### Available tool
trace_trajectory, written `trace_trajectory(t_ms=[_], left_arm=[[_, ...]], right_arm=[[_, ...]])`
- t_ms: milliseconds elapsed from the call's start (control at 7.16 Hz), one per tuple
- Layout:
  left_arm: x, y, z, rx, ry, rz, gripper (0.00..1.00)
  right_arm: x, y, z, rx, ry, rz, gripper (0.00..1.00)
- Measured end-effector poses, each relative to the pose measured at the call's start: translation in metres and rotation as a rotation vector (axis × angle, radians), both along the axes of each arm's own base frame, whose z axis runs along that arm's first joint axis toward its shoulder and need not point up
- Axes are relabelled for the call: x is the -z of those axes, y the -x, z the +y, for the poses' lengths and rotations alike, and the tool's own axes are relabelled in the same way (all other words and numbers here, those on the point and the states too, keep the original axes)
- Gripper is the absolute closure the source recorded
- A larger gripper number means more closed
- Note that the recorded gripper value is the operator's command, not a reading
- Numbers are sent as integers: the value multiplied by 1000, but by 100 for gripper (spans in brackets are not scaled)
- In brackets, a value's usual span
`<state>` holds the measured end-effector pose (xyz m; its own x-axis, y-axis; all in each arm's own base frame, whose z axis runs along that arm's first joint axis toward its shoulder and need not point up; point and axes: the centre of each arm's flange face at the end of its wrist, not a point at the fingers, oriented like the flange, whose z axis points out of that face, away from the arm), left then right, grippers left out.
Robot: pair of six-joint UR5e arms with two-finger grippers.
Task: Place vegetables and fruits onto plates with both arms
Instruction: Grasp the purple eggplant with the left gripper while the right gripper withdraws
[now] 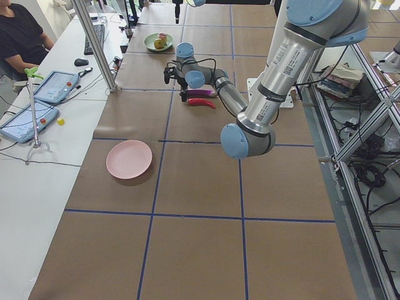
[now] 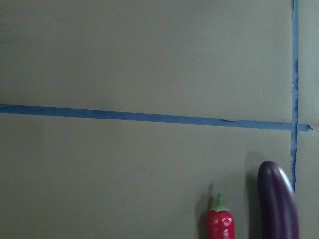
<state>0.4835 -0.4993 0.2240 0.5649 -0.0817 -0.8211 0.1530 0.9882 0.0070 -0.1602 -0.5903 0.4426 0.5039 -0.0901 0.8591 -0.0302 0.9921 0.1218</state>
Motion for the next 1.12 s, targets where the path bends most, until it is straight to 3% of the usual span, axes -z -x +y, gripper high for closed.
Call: trace_trajectory(t_ms=[419,838,978,1117], left_arm=[[51,-121,21,41,39,-54,6],[42,-146,35,58,2,-107,6],[30,-146,36,63,-9,-129,26],[19,-147,37,63,-13,-146,93]], right_arm=[[0,10,3,16,-2,1,0],[0,14,4,22,-2,2,0],[0,15,5,24,-2,3,0],[-1,17,5,26,0,3,0]])
